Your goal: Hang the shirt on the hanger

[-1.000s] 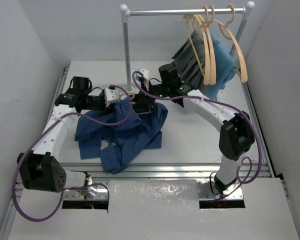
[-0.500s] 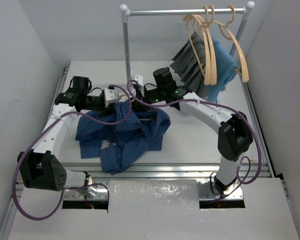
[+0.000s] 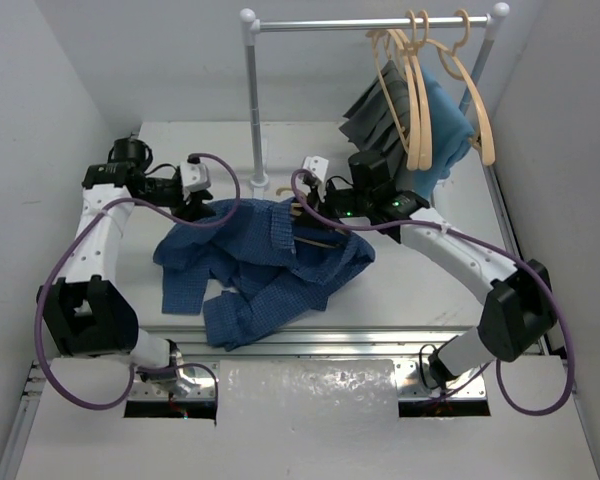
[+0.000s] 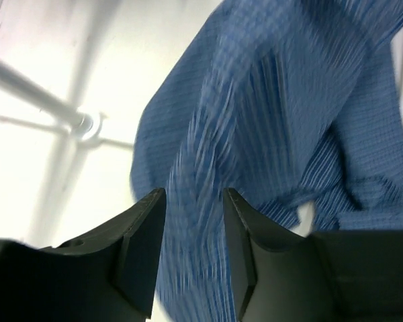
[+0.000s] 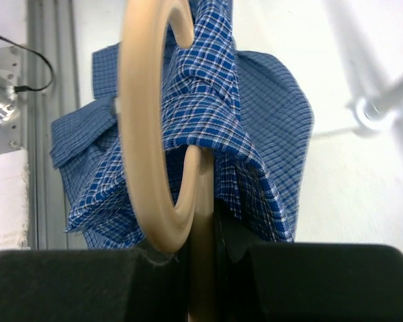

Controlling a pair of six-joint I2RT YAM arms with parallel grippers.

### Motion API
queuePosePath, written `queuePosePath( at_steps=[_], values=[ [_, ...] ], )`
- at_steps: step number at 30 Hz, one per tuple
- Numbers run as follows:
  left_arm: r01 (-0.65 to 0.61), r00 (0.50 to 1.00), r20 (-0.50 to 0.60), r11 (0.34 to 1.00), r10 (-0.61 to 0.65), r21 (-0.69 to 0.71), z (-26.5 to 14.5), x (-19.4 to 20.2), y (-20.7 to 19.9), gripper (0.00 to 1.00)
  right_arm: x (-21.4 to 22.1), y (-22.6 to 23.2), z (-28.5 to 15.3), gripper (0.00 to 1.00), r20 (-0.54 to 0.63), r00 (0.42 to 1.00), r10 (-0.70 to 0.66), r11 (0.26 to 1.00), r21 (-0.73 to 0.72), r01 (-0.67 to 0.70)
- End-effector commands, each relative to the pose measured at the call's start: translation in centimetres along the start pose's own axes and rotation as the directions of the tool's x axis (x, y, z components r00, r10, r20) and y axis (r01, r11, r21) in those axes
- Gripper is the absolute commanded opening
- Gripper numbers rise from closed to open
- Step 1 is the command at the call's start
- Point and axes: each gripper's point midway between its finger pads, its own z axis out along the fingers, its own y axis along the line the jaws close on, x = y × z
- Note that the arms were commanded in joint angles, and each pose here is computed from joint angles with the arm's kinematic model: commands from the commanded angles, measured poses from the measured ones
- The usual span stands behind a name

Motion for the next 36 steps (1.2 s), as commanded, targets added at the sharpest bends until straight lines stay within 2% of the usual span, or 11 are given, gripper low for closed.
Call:
queuePosePath(
  at_steps=[1, 5, 9, 12, 13, 15, 17, 25, 27, 32, 36],
  values=[
    [-0.079, 0.997, -0.017, 0.995, 0.078, -0.065, -1.1, -0.2, 0.8, 0.39, -2.0, -0.9, -2.6, 0.00, 0.042, 0.999, -0.002, 0.998, 0.063, 0.000],
    [-0.106, 0.991, -0.091, 0.986, 0.095, -0.128, -1.1, 2.1, 1.1, 0.44, -2.7, -0.5, -3.5, 0.00, 0.040, 0.999, -0.014, 0.999, 0.051, 0.012],
    [-0.076, 0.980, -0.194, 0.986, 0.047, -0.146, -0.9, 5.7, 1.8, 0.43, -4.1, 0.1, -3.9, 0.00, 0.044, 0.999, -0.011, 1.000, 0.012, 0.010],
    [-0.052, 0.974, -0.226, 0.990, 0.020, -0.133, -0.4, 7.5, 1.7, 0.40, -4.5, -0.1, -3.9, 0.00, 0.038, 0.999, -0.007, 1.000, 0.014, 0.006],
    [-0.003, 0.967, -0.250, 0.985, -0.042, -0.174, -0.5, 8.4, 2.2, 0.24, -4.5, -0.2, -3.9, 0.00, 0.035, 0.999, -0.005, 1.000, 0.014, 0.004],
    [-0.017, 0.949, -0.307, 0.962, -0.070, -0.272, -1.2, 9.8, 4.5, 0.05, -4.6, -0.1, -3.9, 0.00, 0.033, 0.999, 0.001, 1.000, 0.010, -0.002],
    [-0.001, 0.939, -0.330, 0.959, -0.097, -0.283, -1.6, 10.9, 5.0, 0.00, -4.6, -0.1, -4.1, 0.00, 0.029, 1.000, 0.005, 1.000, 0.013, -0.005],
    [0.100, 0.907, -0.318, 0.877, -0.274, -0.470, -5.4, 14.7, 7.7, 0.00, -3.8, -1.3, -5.6, 0.00, 0.015, 0.999, 0.034, 0.997, 0.062, -0.035],
    [0.080, 0.900, -0.328, 0.850, -0.286, -0.520, -6.2, 15.5, 8.4, 0.00, -4.1, -1.2, -6.1, 0.00, 0.018, 1.000, 0.023, 0.997, 0.068, -0.024],
    [0.086, 0.911, -0.307, 0.855, -0.275, -0.511, -6.4, 16.7, 7.2, 0.00, -4.9, -1.8, -7.6, 0.00, 0.015, 1.000, 0.008, 0.991, 0.136, -0.010],
    [0.063, 0.956, -0.225, 0.880, -0.189, -0.471, -5.8, 13.4, 5.7, 0.00, -5.5, -3.1, -8.2, 0.00, 0.002, 0.999, 0.040, 0.977, 0.211, -0.040]
  ],
)
